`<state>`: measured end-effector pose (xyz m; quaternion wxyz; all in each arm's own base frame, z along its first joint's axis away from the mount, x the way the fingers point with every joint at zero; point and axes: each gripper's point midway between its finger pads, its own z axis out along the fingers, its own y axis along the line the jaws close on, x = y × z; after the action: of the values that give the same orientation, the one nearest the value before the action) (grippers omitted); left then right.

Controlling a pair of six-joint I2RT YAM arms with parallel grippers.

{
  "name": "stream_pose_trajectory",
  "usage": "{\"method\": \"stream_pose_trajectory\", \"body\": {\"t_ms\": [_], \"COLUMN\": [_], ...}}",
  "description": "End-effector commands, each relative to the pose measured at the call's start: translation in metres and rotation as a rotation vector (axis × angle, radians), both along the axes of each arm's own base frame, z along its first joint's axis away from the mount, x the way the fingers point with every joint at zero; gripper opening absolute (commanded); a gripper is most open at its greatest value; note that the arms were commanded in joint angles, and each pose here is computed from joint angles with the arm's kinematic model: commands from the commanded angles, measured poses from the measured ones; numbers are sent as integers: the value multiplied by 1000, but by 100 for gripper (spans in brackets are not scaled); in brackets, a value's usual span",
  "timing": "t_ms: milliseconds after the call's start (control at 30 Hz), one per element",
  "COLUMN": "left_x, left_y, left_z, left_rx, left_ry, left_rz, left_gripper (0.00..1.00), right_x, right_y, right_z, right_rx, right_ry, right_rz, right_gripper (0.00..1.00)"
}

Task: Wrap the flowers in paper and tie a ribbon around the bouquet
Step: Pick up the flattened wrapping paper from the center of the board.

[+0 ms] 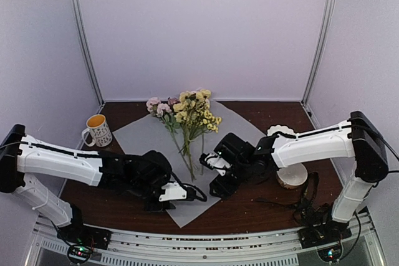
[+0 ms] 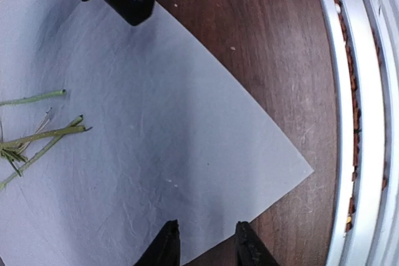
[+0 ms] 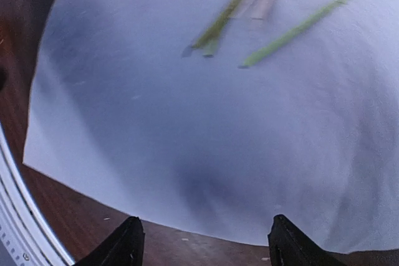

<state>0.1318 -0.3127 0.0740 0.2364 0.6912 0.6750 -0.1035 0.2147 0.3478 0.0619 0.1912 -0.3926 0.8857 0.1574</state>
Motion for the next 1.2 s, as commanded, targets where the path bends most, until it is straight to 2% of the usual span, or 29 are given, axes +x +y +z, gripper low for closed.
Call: {"method": "stream_pose_trajectory", "body": {"t_ms": [0, 167, 267, 367, 500, 667, 800, 933, 1100, 1167], "left_x": [3, -13, -19, -27, -21, -1, 5, 9, 11, 11], "left_y": [-8, -6, -4, 11, 23, 15, 2, -2, -5, -8], "left_z": [0, -13, -28, -52, -68, -74, -66, -62, -59, -57], "left_rx": [-62, -66, 12, 140, 251, 283, 222, 193, 189, 176], "left_ry": [-208, -217, -197, -192, -238, -344, -373, -398, -352, -345], "left_rz": [-203, -310, -364, -418, -469, -453, -406, -382, -340, -332], "left_gripper": [33, 39, 49, 52, 57, 58, 48, 30, 3, 0], "right_x": [-25, -32, -34, -34, -27, -24, -27, -24, -27, -27], "right_y": [32, 29, 27, 24, 27, 30, 23, 19, 20, 24], "right_z": [1, -8, -17, -24, -29, -34, -39, -40, -26, -13], "right_rx": [51, 79, 73, 59, 32, 26, 20, 22, 75, 127], "right_ry": [-48, -38, -29, -31, -46, -41, -29, -17, -25, -60], "right_rz": [178, 191, 194, 196, 184, 181, 184, 185, 218, 242], "right_gripper": [70, 71, 71, 71, 71, 71, 71, 71, 71, 71]}}
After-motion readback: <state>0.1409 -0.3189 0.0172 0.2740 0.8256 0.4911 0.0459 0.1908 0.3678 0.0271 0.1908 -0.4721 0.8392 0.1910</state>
